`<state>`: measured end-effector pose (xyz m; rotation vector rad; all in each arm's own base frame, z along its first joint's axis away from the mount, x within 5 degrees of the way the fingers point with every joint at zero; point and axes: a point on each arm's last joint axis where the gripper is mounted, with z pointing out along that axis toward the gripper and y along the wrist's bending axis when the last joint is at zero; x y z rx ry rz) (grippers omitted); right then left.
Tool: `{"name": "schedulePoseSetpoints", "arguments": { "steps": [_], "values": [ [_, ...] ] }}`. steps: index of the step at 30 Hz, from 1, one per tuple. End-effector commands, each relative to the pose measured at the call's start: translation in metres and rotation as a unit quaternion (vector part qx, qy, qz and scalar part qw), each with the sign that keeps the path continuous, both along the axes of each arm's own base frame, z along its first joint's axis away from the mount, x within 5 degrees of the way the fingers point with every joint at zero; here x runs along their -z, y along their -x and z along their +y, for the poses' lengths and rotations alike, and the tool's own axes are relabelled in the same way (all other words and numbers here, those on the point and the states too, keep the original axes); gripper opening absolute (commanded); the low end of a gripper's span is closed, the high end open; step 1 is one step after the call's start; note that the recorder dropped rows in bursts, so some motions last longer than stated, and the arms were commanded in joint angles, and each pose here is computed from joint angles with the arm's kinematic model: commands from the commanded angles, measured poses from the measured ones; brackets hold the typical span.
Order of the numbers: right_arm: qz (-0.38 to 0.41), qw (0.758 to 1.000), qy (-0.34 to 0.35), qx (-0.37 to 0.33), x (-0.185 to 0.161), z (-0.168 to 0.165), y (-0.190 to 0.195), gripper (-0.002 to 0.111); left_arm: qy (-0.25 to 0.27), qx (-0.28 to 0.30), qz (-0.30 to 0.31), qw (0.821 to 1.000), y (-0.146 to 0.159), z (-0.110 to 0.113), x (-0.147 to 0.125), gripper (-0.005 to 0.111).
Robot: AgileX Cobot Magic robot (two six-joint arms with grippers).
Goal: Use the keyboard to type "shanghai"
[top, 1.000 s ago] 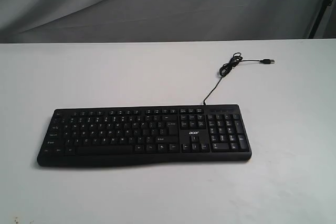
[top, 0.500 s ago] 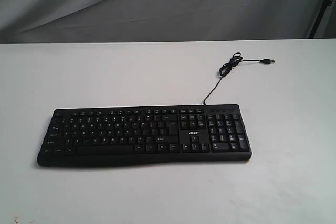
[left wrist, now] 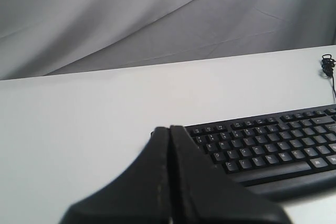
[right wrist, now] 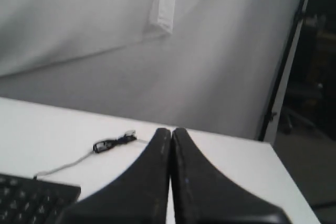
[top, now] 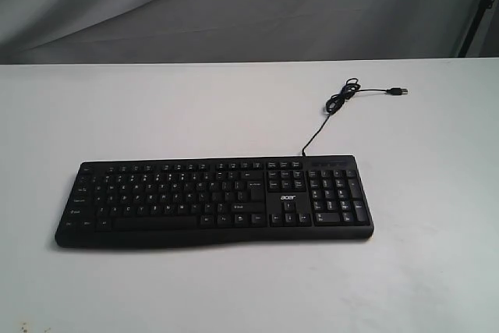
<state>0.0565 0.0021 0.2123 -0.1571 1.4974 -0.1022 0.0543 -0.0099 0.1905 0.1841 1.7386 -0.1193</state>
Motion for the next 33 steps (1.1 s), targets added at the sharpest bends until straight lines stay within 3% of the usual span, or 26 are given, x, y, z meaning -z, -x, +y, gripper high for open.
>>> {"name": "schedulePoseSetpoints", "arguments": {
  "steps": [1,10,15,22,24,28,31,33],
  "values": [
    [-0.090,0.996,0.005,-0.024,-0.015,0.004,0.003,0.000,0.001,0.002,-0.002,1.000,0.000,0.000,0.001,0.000],
    [-0.188,0.981,-0.009,-0.050,-0.032,0.008,0.010,0.000,0.001,0.002,-0.002,1.000,0.000,0.000,0.001,0.000],
    [-0.228,0.944,-0.215,-0.099,-0.042,0.005,0.015,0.000,0.001,0.002,-0.002,1.000,0.000,0.000,0.001,0.000],
    [-0.195,0.929,-0.292,-0.114,-0.039,0.005,0.011,0.000,0.001,0.002,-0.002,1.000,0.000,0.000,0.001,0.000],
    [-0.140,0.941,-0.293,-0.095,-0.038,0.005,0.002,0.000,0.001,0.002,-0.002,1.000,0.000,0.000,0.001,0.000],
    [-0.089,0.955,-0.265,-0.098,-0.067,0.010,-0.015,0.000,0.001,0.002,-0.002,1.000,0.000,0.000,0.001,0.000],
    [-0.060,0.964,-0.205,-0.157,-0.092,0.024,-0.031,0.000,0.001,0.002,-0.002,1.000,0.000,0.000,0.001,0.000],
    [-0.027,0.959,-0.157,-0.235,-0.108,0.040,-0.045,0.000,0.001,0.002,-0.002,1.000,0.000,0.000,0.001,0.000]
  ]
}}
